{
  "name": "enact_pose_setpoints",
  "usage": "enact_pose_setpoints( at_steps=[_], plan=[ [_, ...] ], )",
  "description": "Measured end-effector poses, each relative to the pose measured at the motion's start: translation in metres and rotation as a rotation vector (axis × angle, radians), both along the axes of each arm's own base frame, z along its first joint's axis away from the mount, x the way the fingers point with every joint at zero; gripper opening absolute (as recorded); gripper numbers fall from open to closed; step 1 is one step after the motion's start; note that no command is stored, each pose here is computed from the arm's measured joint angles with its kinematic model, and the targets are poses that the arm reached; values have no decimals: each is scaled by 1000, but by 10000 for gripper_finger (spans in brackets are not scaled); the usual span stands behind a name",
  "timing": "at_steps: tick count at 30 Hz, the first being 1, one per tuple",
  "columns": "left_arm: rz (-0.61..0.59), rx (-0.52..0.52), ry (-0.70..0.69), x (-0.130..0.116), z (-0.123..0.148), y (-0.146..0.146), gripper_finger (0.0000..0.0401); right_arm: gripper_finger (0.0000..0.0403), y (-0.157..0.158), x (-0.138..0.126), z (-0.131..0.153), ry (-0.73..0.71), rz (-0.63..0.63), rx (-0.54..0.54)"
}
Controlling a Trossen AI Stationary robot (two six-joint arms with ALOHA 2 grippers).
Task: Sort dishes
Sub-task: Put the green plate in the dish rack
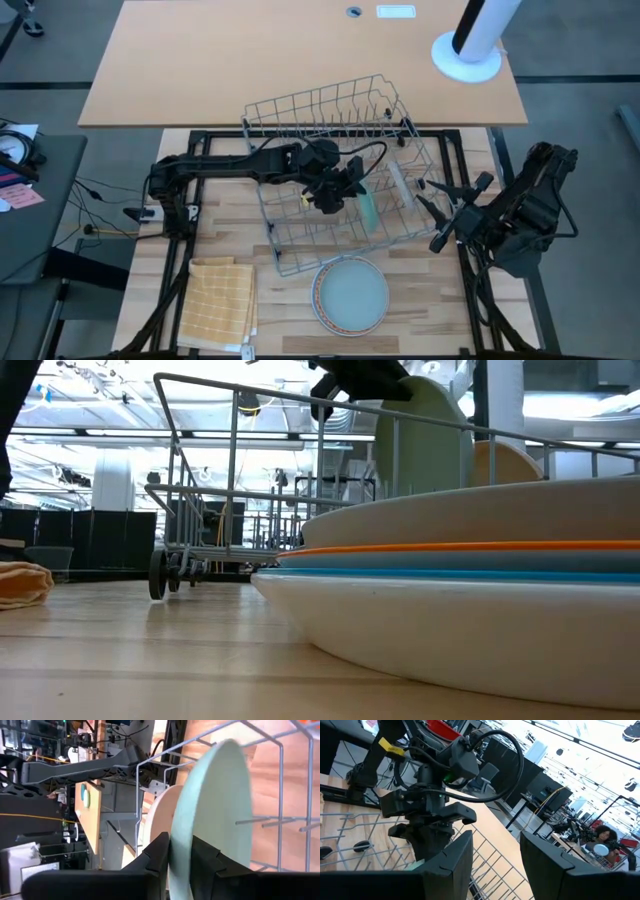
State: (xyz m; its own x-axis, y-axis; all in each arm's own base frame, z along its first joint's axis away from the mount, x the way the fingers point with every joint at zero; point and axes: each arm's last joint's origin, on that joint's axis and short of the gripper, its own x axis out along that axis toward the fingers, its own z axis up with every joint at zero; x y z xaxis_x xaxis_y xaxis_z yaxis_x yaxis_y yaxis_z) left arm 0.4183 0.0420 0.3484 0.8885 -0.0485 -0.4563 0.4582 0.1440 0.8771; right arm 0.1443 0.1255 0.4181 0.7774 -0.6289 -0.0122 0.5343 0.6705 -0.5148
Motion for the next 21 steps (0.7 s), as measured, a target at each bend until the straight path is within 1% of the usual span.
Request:
enact_pose_setpoints(
  at_steps=[6,11,15,21],
  plan=[
    [-19,8,22,0,-2,-4,69,166,0,0,0,0,0,0],
    [7,-31,36,-1,-3,-4,79,166,0,0,0,0,0,0],
    [60,-18,47,-1,-4,-2,84,166,0,0,0,0,0,0],
    [70,-20,82,-3,-7,-2,82,166,0,0,0,-1,0,1]
  ],
)
